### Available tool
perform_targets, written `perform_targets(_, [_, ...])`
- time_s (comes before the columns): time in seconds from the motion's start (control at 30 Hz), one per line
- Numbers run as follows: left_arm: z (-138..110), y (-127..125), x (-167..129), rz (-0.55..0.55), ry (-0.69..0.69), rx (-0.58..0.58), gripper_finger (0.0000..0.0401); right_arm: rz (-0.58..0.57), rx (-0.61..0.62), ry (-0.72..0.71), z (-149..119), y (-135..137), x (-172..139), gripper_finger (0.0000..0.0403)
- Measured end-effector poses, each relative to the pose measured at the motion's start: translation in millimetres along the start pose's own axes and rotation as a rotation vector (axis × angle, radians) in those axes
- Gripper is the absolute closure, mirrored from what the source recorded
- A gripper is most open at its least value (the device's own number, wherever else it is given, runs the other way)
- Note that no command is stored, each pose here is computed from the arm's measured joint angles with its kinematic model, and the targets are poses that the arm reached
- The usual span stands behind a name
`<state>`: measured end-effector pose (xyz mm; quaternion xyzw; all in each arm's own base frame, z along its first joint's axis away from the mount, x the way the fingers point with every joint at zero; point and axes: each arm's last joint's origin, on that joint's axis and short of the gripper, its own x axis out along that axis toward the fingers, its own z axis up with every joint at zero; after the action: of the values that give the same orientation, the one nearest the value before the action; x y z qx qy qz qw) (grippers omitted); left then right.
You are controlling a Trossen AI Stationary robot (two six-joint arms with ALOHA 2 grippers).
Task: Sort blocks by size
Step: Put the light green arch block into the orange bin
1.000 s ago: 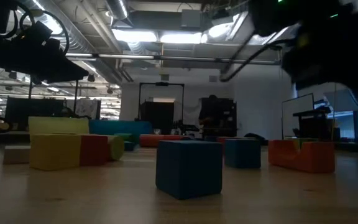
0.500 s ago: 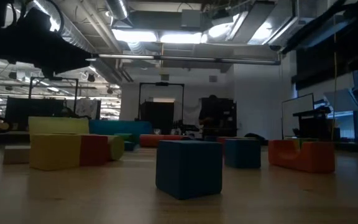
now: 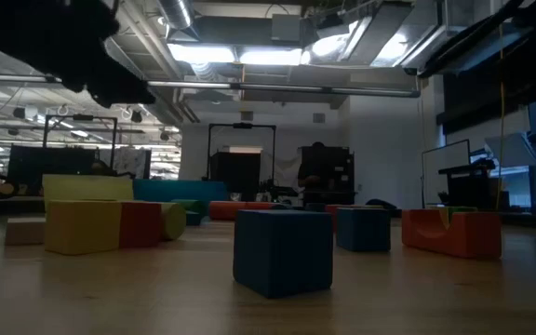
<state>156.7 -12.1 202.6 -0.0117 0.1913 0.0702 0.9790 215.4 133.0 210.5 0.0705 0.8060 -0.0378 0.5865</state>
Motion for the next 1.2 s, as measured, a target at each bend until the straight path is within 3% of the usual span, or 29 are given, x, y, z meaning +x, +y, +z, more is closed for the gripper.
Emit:
perform_targets(0.3, [-14.1,-26.7,45.3,-0.081,0.281,0.114,0.0217,-0.138,-0.018,-0.208,-9.8,-11.4,-17.2,0.0221])
perform_targets(0.63, [-28.2,-38.6,57.5,-0.140,0.438,0.167,0.0217,-0.274,0.026,-0.582,-19.4,-29.8,-47.2,0.0221])
perform_targets(0.93, [-41.3,-37.7,61.2,-0.129,0.542,0.215,0.0217,-0.236,0.016,-0.851,17.1,-42.0,-67.9,0.0221])
perform_targets(1.2, [-56.2,-39.2,71.3,-0.132,0.620,0.271,0.0222,-0.221,-0.014,-1.004,41.4,-58.1,-85.0,0.0221])
